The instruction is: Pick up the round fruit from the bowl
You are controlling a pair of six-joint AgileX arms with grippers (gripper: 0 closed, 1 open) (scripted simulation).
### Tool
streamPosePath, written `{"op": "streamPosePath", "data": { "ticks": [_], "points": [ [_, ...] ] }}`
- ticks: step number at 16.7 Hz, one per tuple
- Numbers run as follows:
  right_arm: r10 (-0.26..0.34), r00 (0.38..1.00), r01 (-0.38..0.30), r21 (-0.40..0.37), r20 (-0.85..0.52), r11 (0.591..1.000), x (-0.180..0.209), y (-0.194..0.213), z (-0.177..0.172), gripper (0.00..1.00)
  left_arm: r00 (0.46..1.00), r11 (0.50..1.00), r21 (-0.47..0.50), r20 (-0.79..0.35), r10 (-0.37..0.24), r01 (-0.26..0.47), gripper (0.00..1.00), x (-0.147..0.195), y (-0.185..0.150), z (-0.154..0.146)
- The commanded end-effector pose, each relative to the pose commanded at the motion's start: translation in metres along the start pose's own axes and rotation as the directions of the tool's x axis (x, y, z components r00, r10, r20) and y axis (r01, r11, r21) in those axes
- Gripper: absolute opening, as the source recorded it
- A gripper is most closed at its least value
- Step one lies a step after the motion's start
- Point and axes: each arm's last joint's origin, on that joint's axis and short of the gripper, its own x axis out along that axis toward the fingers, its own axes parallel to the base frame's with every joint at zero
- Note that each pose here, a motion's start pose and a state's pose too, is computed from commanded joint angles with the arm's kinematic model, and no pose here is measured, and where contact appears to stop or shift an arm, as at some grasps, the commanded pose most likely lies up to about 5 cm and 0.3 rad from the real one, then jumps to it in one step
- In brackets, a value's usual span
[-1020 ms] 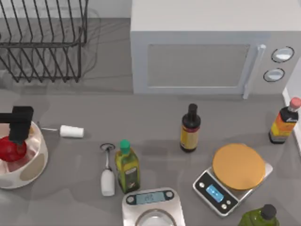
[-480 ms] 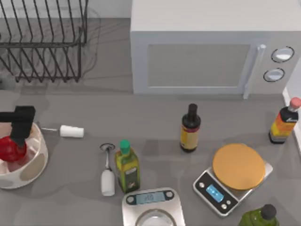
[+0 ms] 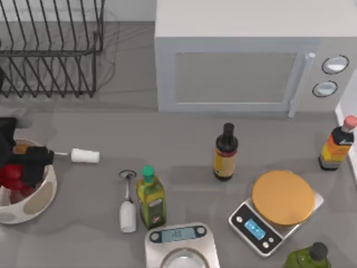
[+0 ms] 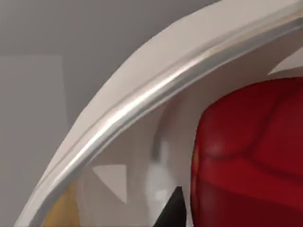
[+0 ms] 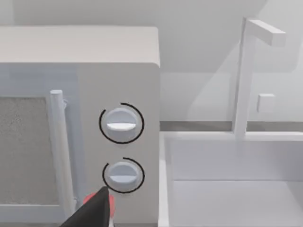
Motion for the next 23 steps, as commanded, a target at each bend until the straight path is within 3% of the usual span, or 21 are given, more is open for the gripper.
{"op": "streamPosePath", "data": {
  "ticks": [6,19,23],
  "points": [
    [0.0,1.0,0.0,0.0,0.0,1.0,0.0,0.0,0.0,1.0,1.0,1.0,0.0,-0.015,-0.001,0.001,1.0,0.0151,0.0,-0.0033],
    [0.0,1.0,0.0,0.0,0.0,1.0,0.0,0.0,0.0,1.0,1.0,1.0,0.0,-0.015,-0.001,0.001,0.02,0.0151,0.0,-0.0033],
    [0.0,1.0,0.0,0.0,0.0,1.0,0.0,0.0,0.0,1.0,1.0,1.0,0.0,-0.015,-0.001,0.001,0.0,0.0151,0.0,-0.0033]
  ]
}}
